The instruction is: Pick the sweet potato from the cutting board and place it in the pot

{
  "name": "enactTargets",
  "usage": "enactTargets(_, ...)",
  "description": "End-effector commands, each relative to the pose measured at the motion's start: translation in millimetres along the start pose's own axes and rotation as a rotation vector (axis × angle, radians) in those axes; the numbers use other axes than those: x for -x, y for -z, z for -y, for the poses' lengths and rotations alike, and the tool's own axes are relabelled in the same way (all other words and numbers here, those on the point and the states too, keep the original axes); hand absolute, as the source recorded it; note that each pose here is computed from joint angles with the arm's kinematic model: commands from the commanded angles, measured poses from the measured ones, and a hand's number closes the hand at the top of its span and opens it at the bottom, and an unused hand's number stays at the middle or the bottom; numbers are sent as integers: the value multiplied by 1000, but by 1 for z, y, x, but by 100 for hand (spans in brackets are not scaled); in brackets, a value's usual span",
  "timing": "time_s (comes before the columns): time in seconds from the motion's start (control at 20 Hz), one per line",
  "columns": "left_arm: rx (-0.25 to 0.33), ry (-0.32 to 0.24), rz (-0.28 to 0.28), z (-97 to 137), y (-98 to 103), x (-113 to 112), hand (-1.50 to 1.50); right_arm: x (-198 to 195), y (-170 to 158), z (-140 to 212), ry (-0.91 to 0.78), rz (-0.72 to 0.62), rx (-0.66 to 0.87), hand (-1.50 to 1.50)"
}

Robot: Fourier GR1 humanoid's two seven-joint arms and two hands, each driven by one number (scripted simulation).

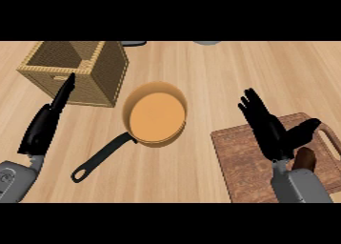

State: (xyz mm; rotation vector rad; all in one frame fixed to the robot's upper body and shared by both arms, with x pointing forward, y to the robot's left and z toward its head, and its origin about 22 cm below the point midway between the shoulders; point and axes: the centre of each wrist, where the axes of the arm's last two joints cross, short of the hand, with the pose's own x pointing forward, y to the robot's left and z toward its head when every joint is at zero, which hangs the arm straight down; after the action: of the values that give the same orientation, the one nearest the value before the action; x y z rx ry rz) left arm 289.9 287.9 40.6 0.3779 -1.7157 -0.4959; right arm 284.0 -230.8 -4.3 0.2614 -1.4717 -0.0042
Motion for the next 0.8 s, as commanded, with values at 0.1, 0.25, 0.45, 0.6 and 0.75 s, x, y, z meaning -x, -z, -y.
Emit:
enactTargets(0.1, 74, -153, -156, 32, -15, 9, 0, -9, -6, 42, -365, -139, 289, 150)
enactTargets(0.25, 137, -289, -310, 56, -34, 23, 0, 5, -40, 100, -688, -324, 503, 150)
enactTargets(0.45, 160, -338, -396, 65, -49, 34, 0, -52, -41, 140, -1146, 62, 727, -150)
enactTargets(0.6, 161, -384, -419, 69, -47, 31, 0, -37, -37, 101, -1163, 325, 795, -150)
enactTargets(0.75, 189, -411, -436, 64, -50, 33, 0, -15, -39, 61, -1171, 370, 809, -150)
